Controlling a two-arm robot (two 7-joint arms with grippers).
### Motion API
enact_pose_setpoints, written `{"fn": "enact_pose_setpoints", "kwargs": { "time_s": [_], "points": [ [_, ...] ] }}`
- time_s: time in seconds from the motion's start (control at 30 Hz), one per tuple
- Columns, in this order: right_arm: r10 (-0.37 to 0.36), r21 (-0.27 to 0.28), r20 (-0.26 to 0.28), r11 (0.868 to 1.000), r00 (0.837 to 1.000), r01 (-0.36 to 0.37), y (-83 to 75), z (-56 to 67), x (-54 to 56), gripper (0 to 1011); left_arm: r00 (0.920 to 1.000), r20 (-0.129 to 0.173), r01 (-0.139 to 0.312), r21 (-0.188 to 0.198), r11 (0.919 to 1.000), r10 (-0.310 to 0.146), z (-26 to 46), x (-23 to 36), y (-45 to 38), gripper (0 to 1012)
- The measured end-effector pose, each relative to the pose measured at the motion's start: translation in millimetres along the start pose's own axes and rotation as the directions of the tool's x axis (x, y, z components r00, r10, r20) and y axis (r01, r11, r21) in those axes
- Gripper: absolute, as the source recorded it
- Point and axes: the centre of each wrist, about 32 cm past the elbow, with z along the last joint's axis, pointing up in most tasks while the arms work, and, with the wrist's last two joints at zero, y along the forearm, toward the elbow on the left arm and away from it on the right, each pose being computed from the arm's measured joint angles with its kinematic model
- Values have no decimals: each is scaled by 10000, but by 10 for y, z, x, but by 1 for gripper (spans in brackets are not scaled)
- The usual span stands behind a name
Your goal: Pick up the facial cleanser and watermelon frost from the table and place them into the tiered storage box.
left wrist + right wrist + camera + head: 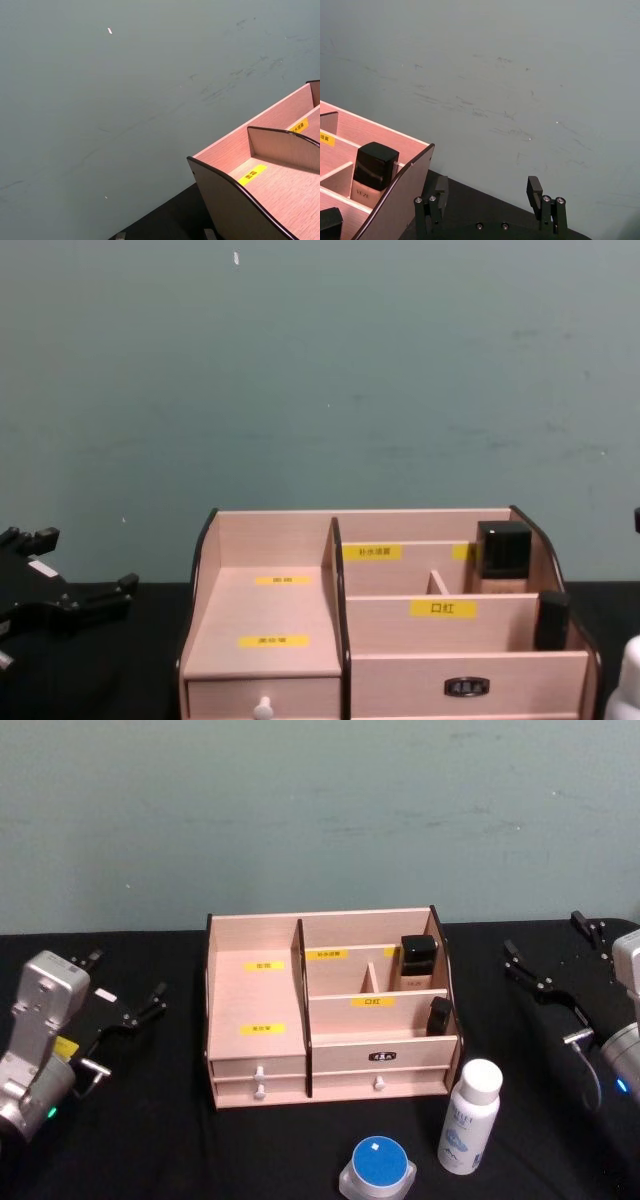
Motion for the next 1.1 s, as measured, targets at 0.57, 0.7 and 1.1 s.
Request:
{"fn": "enact_pose_setpoints", "kwargs": {
  "time_s": [0.57, 0.7, 1.1],
  "points": [
    [0, -1, 1, 10000, 10000, 0, 0, 0, 0, 1004, 10000, 0, 1, 0, 10000, -1, 0, 0, 0, 1010],
    [0, 0, 0, 10000, 10000, 0, 0, 0, 0, 1004, 10000, 0, 0, 0, 10000, 0, 0, 0, 0, 1010],
    [-1, 0, 0, 10000, 10000, 1, 0, 0, 0, 1004, 10000, 0, 0, 0, 10000, 0, 0, 0, 0, 1010]
  ]
}}
